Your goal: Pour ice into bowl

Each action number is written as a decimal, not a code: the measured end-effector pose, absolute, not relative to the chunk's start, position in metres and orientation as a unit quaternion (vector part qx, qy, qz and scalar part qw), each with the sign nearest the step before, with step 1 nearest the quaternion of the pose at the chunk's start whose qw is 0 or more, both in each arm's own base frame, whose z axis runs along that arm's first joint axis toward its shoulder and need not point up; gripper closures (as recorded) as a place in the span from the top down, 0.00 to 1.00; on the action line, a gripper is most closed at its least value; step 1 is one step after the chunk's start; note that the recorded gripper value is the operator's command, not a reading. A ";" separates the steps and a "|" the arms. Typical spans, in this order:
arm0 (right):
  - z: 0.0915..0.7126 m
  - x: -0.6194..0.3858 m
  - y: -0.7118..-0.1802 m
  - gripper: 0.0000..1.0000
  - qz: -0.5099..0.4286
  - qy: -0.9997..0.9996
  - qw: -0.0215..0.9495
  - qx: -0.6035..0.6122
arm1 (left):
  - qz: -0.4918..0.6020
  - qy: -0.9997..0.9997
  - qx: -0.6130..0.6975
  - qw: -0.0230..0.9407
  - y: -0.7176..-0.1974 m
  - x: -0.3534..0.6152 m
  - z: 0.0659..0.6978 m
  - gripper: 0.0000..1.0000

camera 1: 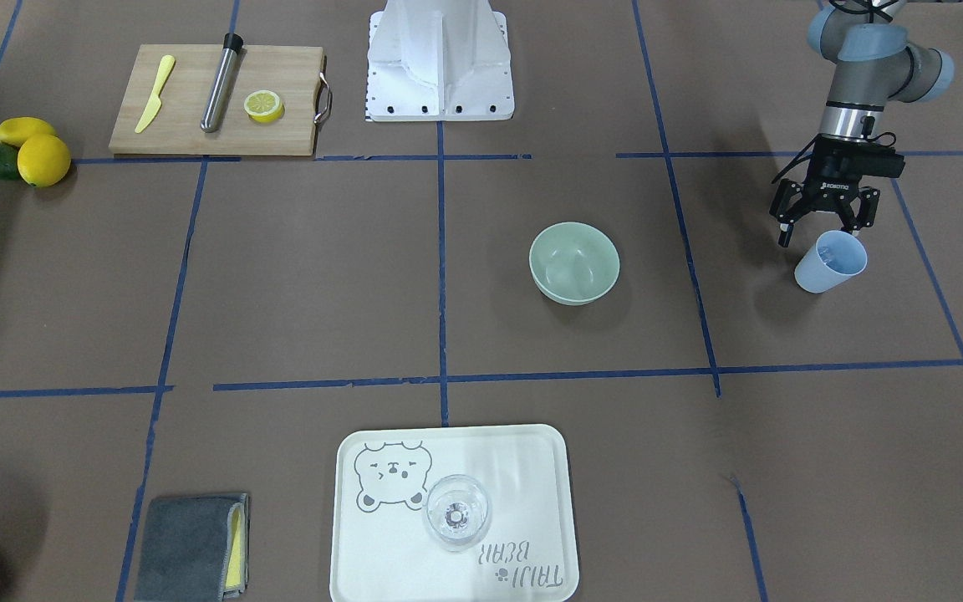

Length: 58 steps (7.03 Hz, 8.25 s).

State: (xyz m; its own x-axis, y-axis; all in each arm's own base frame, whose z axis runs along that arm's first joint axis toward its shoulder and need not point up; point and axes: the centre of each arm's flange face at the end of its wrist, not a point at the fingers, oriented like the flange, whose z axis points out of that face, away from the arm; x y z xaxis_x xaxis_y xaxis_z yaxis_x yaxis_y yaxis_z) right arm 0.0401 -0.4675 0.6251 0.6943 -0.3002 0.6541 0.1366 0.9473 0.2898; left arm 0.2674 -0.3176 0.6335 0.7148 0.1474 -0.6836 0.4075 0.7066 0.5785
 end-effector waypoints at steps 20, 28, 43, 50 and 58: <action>0.625 0.043 -0.468 1.00 -0.116 -0.370 0.915 0.111 | 0.095 0.310 0.576 0.751 -0.426 0.260 0.505 0.00; 0.634 0.047 -0.460 1.00 -0.108 -0.370 0.917 0.103 | 0.209 0.086 0.635 0.739 -0.436 0.406 0.380 0.00; 0.643 0.049 -0.451 1.00 -0.103 -0.371 0.918 0.095 | 0.475 -0.323 0.583 0.575 -0.370 0.461 0.362 0.00; 0.643 0.049 -0.451 1.00 -0.103 -0.371 0.918 0.095 | 0.471 -0.323 0.585 0.575 -0.365 0.462 0.363 0.00; 0.643 0.049 -0.449 1.00 -0.102 -0.372 0.918 0.094 | 0.125 0.137 0.724 0.664 -0.343 0.426 0.366 0.00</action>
State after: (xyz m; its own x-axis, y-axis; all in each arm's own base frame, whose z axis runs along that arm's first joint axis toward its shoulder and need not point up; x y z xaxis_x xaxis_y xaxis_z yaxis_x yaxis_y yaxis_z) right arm 0.0489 -0.4491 0.6430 0.7017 -0.2574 0.6643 0.1170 0.9614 0.2489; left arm 0.4261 -0.3427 0.3656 0.9310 0.3649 -0.0018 0.0331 -0.0795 0.9963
